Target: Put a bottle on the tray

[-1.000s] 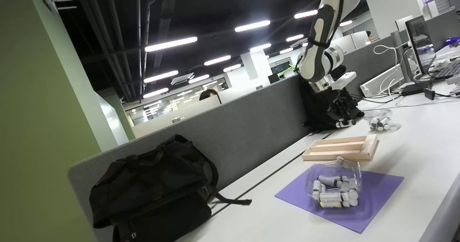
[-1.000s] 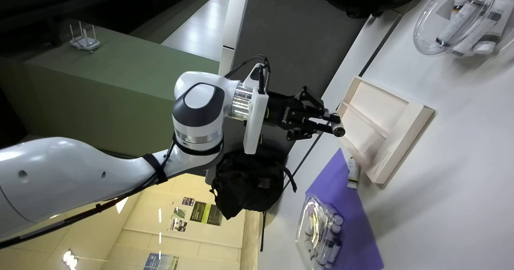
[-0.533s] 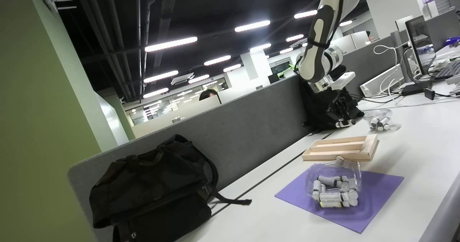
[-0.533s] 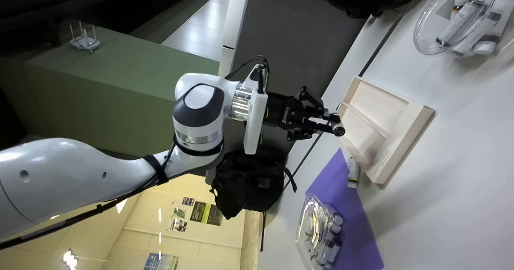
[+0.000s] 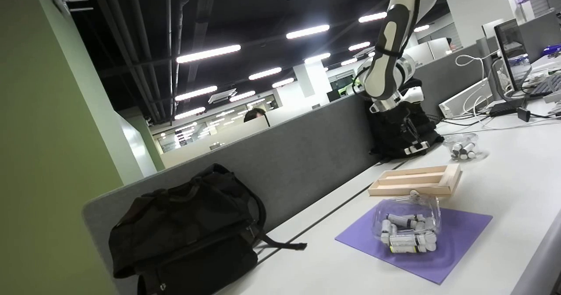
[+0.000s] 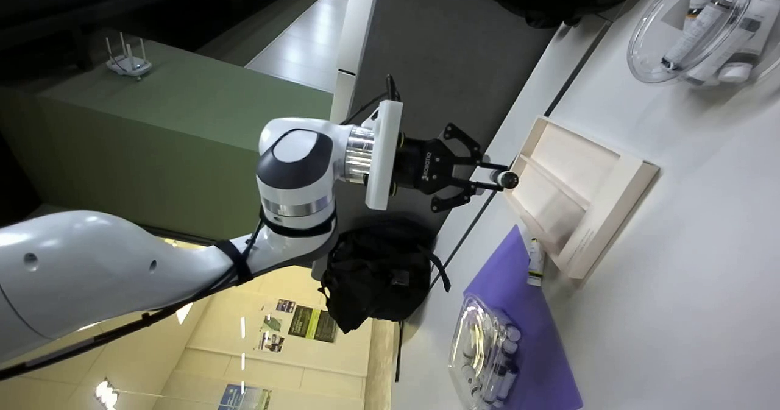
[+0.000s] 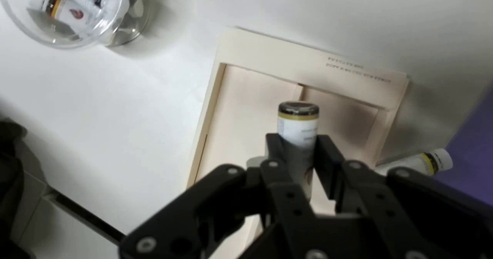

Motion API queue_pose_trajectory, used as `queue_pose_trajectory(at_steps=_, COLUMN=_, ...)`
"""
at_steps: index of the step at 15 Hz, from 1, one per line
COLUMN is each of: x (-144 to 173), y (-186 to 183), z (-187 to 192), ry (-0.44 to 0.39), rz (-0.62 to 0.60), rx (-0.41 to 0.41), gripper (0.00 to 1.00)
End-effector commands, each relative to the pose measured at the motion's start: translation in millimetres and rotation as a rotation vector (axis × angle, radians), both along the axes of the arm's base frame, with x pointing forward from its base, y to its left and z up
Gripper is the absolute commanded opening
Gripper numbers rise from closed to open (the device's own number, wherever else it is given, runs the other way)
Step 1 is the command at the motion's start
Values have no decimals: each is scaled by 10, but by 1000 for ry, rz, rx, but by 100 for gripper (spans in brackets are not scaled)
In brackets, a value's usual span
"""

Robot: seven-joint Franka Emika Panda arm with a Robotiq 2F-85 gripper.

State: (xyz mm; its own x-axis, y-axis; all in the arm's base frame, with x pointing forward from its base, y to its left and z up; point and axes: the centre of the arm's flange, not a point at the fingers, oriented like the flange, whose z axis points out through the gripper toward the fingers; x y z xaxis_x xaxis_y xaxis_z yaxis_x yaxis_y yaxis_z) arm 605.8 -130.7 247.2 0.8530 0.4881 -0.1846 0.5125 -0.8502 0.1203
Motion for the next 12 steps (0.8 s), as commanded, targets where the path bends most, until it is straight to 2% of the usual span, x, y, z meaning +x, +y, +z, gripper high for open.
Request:
queue_pose_trajectory(at_steps=1, x=90, y=-19, z=141, ry=22, rz=204, rx=-5, gripper=11)
queue_pose_trajectory(at_steps=6, x=73, y=75, z=118, ry=76, rz=492, rx=74, gripper=11)
queue_pose_trajectory(at_steps=8, x=49, y=71, z=125, ry=129, rz=599, rx=107, gripper=11)
queue_pose_trajectory(at_steps=9, x=57, y=136, z=34, ry=93, rz=527, rx=77, gripper=36)
queue_pose_trajectory(at_steps=12, x=32, y=122, z=19, ry=120, rz=588, rx=100, gripper=36)
